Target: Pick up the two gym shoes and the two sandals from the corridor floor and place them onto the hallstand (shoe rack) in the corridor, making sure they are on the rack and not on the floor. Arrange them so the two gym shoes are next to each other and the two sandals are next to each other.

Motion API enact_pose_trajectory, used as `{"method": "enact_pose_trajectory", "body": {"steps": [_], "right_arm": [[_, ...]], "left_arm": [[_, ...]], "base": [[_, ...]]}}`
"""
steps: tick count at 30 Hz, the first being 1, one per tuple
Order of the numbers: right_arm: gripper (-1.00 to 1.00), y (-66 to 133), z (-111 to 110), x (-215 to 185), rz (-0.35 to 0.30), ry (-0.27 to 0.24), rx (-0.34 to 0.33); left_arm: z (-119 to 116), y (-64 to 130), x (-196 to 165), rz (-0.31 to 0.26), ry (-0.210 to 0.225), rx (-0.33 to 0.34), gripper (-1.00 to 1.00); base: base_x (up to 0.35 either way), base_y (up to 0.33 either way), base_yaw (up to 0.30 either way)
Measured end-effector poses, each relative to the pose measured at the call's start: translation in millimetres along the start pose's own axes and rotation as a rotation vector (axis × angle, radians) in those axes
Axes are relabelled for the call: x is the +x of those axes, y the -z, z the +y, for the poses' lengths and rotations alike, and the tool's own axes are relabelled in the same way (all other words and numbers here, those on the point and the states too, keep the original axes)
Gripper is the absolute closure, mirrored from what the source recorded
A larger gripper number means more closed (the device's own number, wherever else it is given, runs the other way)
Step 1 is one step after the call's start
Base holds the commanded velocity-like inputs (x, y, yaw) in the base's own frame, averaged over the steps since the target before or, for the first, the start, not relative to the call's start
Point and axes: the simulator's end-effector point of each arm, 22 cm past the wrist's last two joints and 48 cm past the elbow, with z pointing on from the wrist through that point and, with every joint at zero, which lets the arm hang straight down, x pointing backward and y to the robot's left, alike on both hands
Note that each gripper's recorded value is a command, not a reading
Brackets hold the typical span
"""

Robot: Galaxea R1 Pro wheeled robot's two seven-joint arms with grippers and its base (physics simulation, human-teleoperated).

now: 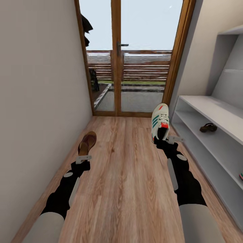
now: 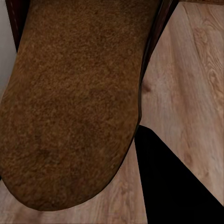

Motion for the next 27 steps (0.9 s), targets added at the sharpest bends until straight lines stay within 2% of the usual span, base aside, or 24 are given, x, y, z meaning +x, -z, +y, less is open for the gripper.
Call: {"method": "enact_pose_trajectory", "body": {"steps": [27], "right_arm": [[1.00, 0.0, 0.0, 0.2, 0.000, 0.000, 0.000]], "left_arm": [[0.3, 0.0, 0.0, 0.000, 0.001, -0.001, 1.00]], "base": [[0.349, 0.000, 0.000]]}}
